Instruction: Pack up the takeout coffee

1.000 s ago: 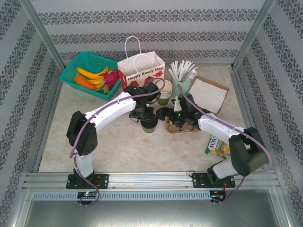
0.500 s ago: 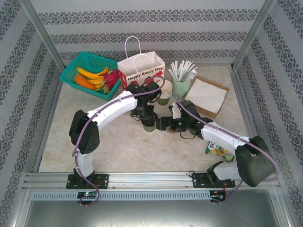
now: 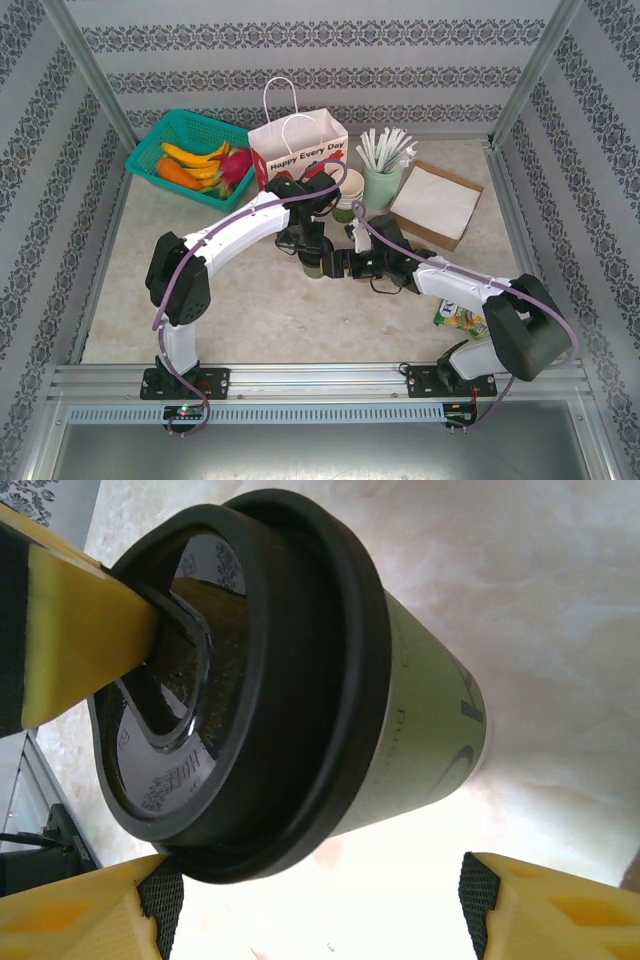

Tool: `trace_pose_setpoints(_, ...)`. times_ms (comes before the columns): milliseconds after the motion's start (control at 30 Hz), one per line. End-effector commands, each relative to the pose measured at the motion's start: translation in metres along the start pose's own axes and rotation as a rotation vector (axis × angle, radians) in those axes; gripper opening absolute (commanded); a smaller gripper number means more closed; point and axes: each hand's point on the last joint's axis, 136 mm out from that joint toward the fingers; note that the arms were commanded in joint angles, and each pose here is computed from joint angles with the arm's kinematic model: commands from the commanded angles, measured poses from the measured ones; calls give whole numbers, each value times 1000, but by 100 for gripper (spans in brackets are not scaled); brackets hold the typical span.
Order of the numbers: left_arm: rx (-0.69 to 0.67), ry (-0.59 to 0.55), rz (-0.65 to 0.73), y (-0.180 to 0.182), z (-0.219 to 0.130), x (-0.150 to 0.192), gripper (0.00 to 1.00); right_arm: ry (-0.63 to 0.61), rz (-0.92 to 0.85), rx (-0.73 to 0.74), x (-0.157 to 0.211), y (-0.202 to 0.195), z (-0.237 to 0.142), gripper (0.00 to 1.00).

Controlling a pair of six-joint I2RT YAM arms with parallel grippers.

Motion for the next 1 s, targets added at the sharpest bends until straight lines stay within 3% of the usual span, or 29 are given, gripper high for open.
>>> trace_pose_setpoints(0, 1, 80, -30, 1, 26, 13, 0, -15, 7, 110, -2, -21, 7, 74)
trace_pose_setpoints(200, 42, 137, -45, -5, 41, 28, 0, 1, 63, 206, 7, -46, 9, 72)
trace_pose_setpoints(500, 83, 150, -55, -15, 44, 29, 0, 38, -53, 95, -3, -4, 28, 71)
trace_pose_setpoints(767, 44, 118, -44, -8, 38, 21, 0, -40, 14, 146, -16, -23, 11, 68)
trace_pose_setpoints(967, -1, 102, -23, 0, 32, 18, 0, -54, 74, -63, -27, -7, -19, 63)
Point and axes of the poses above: each hand's point on the last joint's axis, 136 mm out from that joint toward the fingers, its own z axis out along the fingers, its own y axis along the line the jaws close on, x = y × z, and after that the axes turned 3 degrees about z, right-handed
